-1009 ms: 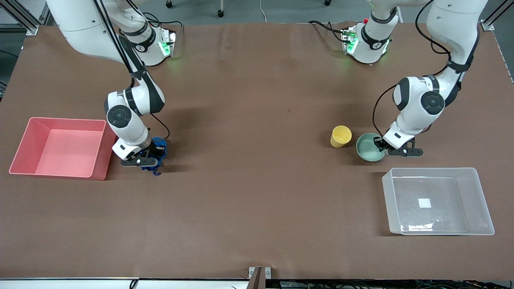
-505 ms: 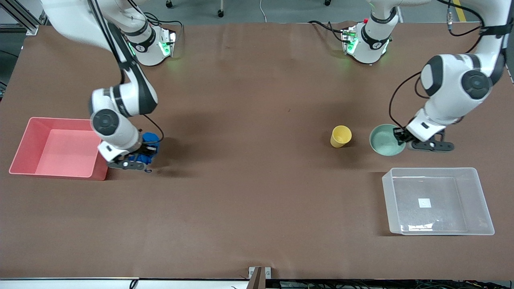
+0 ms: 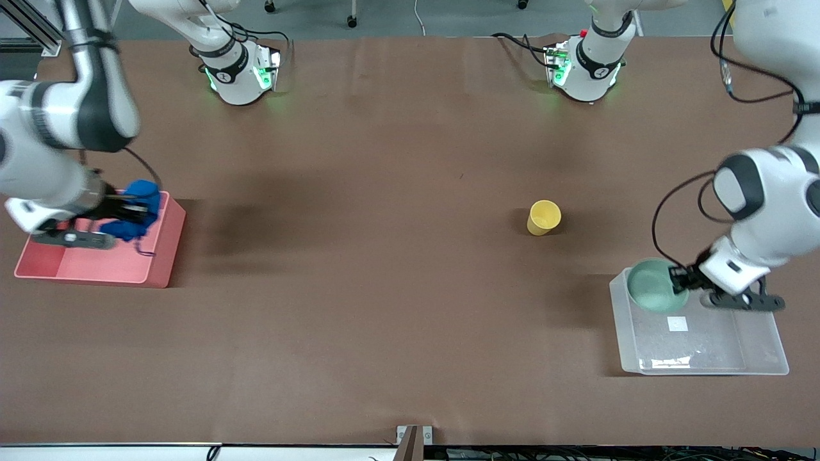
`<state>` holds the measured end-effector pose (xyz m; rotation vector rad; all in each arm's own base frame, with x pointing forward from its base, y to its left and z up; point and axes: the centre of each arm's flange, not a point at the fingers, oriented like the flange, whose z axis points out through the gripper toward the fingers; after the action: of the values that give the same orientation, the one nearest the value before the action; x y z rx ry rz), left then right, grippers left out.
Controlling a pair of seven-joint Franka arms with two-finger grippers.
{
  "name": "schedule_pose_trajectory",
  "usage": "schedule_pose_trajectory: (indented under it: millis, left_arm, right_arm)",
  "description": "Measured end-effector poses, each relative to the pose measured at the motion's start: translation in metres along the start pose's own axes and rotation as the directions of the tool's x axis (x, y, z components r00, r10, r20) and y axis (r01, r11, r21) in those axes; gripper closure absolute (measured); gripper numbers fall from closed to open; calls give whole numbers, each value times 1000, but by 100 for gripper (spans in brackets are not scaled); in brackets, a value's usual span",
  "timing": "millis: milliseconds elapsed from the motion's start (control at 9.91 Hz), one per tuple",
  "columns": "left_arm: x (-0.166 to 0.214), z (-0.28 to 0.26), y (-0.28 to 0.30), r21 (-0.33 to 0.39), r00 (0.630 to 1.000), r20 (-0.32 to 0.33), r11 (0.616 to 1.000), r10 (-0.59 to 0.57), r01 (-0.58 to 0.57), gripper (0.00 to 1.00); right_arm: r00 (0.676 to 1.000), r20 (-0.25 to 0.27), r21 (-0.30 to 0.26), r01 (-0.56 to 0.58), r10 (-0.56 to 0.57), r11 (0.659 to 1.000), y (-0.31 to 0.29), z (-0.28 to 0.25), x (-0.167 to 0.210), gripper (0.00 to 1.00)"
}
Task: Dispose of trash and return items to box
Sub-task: 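Release the cloth in the bin while the left gripper sets the bowl in the box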
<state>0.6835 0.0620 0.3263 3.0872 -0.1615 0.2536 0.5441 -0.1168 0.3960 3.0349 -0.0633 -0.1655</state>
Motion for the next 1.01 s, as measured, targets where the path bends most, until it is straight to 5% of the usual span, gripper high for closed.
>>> schedule_pose_trajectory:
  millis: [303,606,807,908,1009]
  left_arm:
    - [10,64,-45,-32,1000,29,999,-1,2,96]
    - [4,104,-61,-34,1000,16,999,5,-5,96]
    - [0,112,-69,-29,1000,16,1000,13,-13,89]
    - [2,107,-72,-23,1000,5,1000,17,-17,85]
    - [9,91,-77,-15,1000,-22,1000,19,-20,70]
  right_arm:
    - [997,-76,0,23,-23,1000,86,93,-25,81]
    - [997,-68,0,33,-33,999,85,174,-22,78]
    - [997,-60,2,41,-41,999,81,191,-18,70]
    - [997,-69,-2,41,-41,999,83,187,-15,55]
    - [996,-84,-8,40,-41,999,85,175,-9,42]
